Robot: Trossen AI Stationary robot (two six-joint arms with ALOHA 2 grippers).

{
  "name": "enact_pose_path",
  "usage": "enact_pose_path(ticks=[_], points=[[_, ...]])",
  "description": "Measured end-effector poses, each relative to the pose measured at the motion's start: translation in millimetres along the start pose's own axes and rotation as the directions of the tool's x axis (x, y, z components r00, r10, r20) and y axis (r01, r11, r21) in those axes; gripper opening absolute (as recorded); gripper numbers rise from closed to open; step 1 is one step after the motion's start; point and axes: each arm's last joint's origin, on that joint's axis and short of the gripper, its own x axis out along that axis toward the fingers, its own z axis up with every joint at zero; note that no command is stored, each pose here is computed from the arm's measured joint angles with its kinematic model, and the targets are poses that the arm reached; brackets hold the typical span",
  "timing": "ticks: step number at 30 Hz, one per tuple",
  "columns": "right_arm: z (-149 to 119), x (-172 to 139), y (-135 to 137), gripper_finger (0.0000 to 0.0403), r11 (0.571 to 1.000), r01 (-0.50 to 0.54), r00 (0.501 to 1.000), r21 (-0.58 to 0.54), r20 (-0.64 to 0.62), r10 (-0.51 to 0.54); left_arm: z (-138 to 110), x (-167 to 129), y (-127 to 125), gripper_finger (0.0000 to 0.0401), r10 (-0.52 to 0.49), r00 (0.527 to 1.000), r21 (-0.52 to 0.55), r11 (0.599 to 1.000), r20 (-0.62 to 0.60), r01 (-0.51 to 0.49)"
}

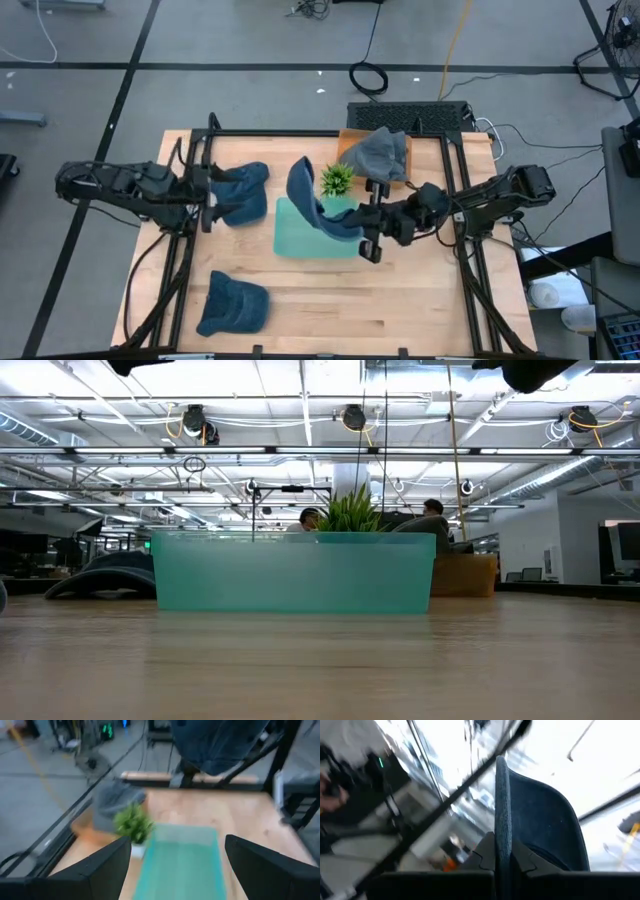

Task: Pick & Place hat
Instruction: Put the bottom right blue cap into the green bin

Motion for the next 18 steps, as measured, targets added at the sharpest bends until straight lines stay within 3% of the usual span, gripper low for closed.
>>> enact_pose_path(ticks=[7, 18], points=[[6, 2, -2, 0.0000, 1.000, -0.012, 0.996, 0.021, 0.094, 0.010, -23, 2, -3, 0.0333, -0.064, 0.972, -0.020, 0.997, 0.224, 0.071], [-7, 35, 2, 0.0000, 0.999, -0.029, 0.991, 0.020, 0.128, 0.026, -38, 26, -15, 0.0333, -0.215, 0.860, -0.052, 0.962, 0.463, 0.269]])
